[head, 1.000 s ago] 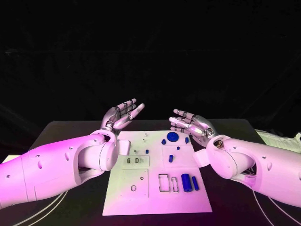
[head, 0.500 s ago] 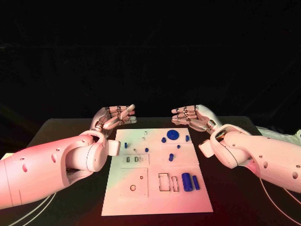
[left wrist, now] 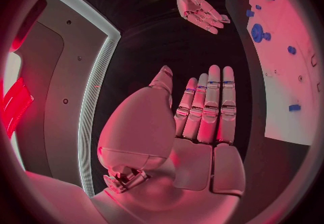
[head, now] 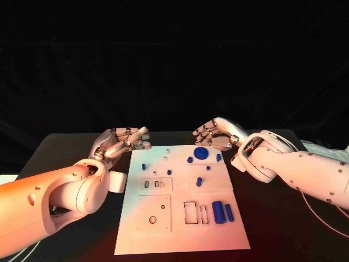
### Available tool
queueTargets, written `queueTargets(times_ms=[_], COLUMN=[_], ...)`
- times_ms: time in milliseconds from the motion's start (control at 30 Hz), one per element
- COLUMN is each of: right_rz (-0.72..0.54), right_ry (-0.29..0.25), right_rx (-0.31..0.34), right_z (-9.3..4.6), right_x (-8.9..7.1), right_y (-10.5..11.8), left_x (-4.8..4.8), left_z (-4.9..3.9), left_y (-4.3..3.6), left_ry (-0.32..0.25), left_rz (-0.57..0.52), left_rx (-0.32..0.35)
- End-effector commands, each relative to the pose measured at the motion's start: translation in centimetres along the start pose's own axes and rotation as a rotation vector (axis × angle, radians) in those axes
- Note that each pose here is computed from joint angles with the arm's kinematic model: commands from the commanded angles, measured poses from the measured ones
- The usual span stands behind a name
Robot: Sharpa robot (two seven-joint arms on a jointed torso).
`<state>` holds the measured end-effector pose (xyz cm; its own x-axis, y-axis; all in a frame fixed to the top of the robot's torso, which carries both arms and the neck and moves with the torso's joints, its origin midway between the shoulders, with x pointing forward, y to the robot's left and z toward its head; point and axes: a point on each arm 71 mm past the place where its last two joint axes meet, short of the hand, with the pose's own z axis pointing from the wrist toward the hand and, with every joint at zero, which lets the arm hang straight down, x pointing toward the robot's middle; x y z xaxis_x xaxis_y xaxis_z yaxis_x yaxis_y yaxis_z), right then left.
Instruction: Assemble the parts on the task board
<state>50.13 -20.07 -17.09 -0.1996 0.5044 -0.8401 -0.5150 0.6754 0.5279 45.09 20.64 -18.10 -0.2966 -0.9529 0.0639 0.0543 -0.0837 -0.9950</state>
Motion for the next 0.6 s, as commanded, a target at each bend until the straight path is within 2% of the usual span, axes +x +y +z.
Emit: queueTargets(times_ms=[33, 233, 367, 600], right_rz=[-0.293, -0.43, -0.458, -0.493], right_ry=[0.121, 0.179, 0.204, 0.231], right_rx=[0.014, 0.029, 0.039, 0.046], right_z=[0.3, 0.9, 1.2, 1.5], right_x=[0.7, 0.9, 0.9, 0.9], right_y=[0.1, 0.4, 0.5, 0.6], left_x=[1.19, 2.02, 2.26, 2.71], left_z=[-0.27, -0.71, -1.0, -1.41], left_y=[-0.66, -0.87, -0.95, -1.16], left_ry=[0.085, 0.093, 0.067, 0.075], left_rz=[-0.04, -0.109, -0.141, -0.169], left_rx=[0.035, 0.014, -0.005, -0.018])
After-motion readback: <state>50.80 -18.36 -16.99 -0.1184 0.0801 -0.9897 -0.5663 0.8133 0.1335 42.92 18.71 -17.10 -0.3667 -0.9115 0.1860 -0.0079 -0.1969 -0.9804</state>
